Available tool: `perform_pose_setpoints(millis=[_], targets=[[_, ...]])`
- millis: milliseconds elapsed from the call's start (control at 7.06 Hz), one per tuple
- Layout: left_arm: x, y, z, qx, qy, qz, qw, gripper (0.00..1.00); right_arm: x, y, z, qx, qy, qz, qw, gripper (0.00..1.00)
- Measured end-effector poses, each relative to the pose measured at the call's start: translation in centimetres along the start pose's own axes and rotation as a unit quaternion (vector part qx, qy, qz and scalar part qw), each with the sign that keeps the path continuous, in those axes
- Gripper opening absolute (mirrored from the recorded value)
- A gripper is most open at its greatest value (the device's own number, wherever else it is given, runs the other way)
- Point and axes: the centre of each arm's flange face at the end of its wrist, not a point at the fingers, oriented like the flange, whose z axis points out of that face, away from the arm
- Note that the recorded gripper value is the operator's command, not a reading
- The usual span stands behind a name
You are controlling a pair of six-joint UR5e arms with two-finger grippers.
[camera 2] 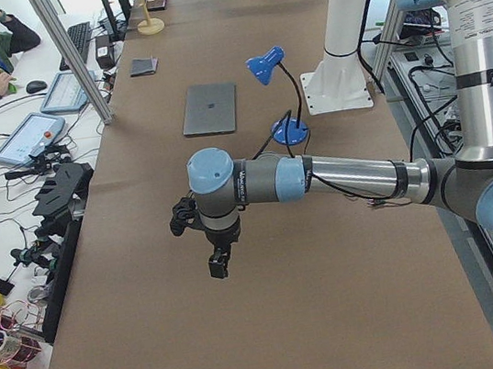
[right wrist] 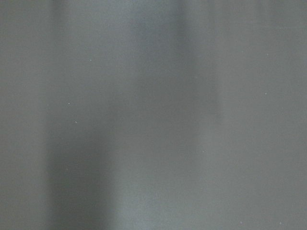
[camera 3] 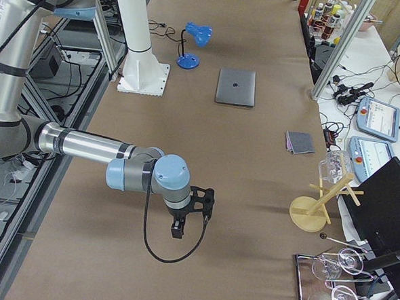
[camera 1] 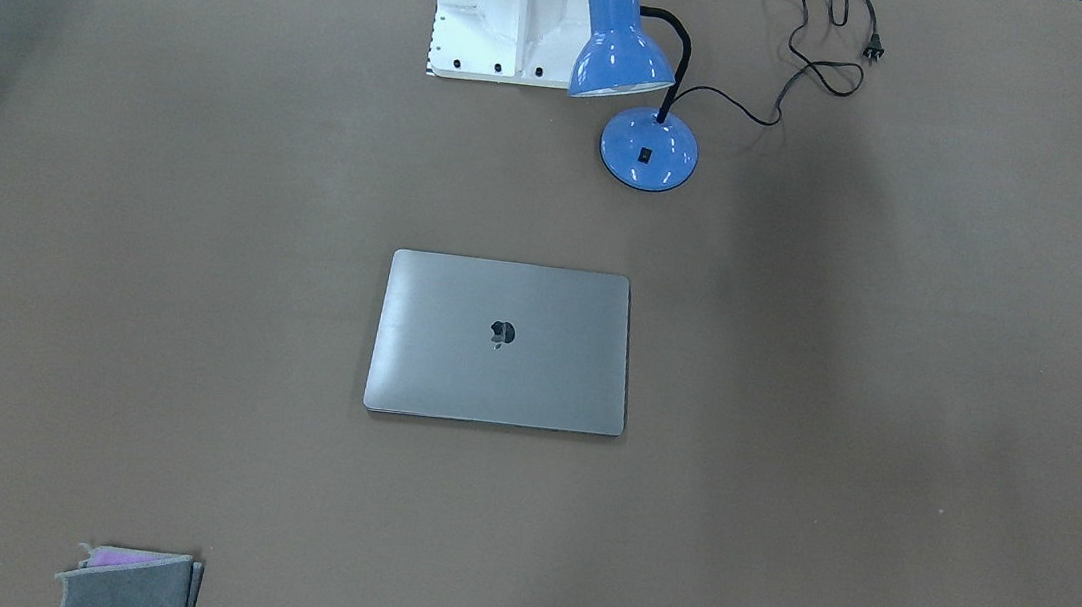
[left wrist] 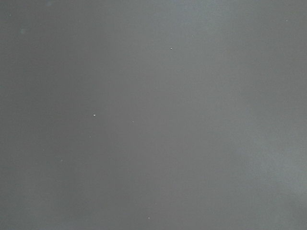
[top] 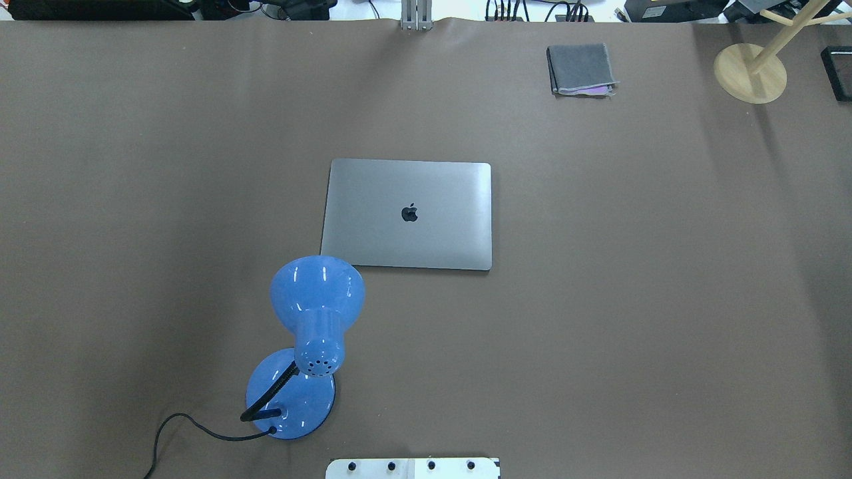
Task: Close laptop
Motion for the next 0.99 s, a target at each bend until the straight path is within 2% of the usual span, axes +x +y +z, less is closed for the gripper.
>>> perform_pose_setpoints(millis=[992], targets=[[0.25, -0.01, -0.25, 0.002, 0.000, 0.003, 1.0000, 0.98, -0.26, -0.15, -0.08, 0.001, -0.001, -0.004, 1.0000, 1.00]])
